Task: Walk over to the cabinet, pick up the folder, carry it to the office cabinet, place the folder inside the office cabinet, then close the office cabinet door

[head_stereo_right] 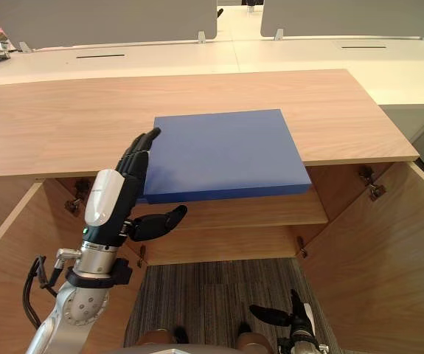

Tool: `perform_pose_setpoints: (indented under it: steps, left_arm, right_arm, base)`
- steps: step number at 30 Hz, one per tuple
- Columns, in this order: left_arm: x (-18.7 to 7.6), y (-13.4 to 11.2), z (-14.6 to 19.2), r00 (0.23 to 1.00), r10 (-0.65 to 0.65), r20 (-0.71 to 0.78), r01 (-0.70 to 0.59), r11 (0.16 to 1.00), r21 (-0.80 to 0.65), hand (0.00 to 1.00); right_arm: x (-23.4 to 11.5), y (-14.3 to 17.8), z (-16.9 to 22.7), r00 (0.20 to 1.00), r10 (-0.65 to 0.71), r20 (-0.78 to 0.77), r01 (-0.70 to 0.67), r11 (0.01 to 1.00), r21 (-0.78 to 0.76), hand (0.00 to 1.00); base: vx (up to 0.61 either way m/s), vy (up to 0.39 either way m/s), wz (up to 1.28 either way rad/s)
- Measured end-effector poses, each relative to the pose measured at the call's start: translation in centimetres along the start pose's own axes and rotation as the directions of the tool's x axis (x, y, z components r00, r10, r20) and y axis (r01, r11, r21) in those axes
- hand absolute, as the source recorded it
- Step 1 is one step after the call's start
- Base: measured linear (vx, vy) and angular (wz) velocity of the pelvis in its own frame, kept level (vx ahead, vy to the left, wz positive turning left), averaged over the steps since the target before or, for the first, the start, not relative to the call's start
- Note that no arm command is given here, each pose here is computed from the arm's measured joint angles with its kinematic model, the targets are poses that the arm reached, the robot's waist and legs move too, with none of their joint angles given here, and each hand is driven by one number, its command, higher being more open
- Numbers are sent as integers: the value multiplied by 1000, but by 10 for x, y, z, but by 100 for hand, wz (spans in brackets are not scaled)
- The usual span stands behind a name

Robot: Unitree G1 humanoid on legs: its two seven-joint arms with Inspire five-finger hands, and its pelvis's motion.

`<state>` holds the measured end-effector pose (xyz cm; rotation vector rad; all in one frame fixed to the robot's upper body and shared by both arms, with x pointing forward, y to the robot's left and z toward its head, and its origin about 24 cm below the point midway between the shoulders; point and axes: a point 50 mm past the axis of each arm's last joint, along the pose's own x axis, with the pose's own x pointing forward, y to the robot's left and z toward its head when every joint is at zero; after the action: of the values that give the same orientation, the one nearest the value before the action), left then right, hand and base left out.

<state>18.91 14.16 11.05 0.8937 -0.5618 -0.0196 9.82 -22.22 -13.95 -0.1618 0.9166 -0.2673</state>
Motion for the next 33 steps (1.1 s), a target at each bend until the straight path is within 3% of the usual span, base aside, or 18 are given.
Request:
perform_pose_setpoints:
  steps: [1,2,10,15,21,26,30,33]
  left_arm:
    - [1,-2,-1,1000,-10,-2,10,1000,10,100]
    - [3,-8,-3,1000,-30,-6,30,999,25,0]
    - [39,-14,-13,994,-44,104,15,963,268,0]
    - [49,-8,-8,989,1,147,-41,962,272,0]
    - [39,-8,0,993,43,110,-59,988,144,0]
    - [19,2,18,991,122,55,-117,989,-94,0]
    - [8,22,21,965,255,-57,-260,913,-313,0]
    - [-1,42,17,921,359,-154,-388,798,-460,0]
  right_arm:
    - [0,1,0,1000,4,-1,-4,1000,4,100]
    - [0,2,0,1000,6,-3,-6,1000,19,100]
    - [1,1,2,1000,20,-2,-20,999,32,100]
    - [2,1,4,1000,28,1,-28,998,63,100]
    - [0,5,9,999,26,28,-29,992,120,100]
    - [-12,9,50,974,-20,226,-47,956,289,100]
    - [-36,4,86,906,-93,413,-115,885,450,100]
    - [-60,-3,108,835,-138,532,-210,814,541,100]
  base:
    - [-8,5,-7]
    - [-4,4,-8]
    - [-11,11,-7]
    - [9,12,-3]
    - [9,8,-3]
    - [-2,20,-7]
    - [-45,8,-12]
    - [-46,10,-16]
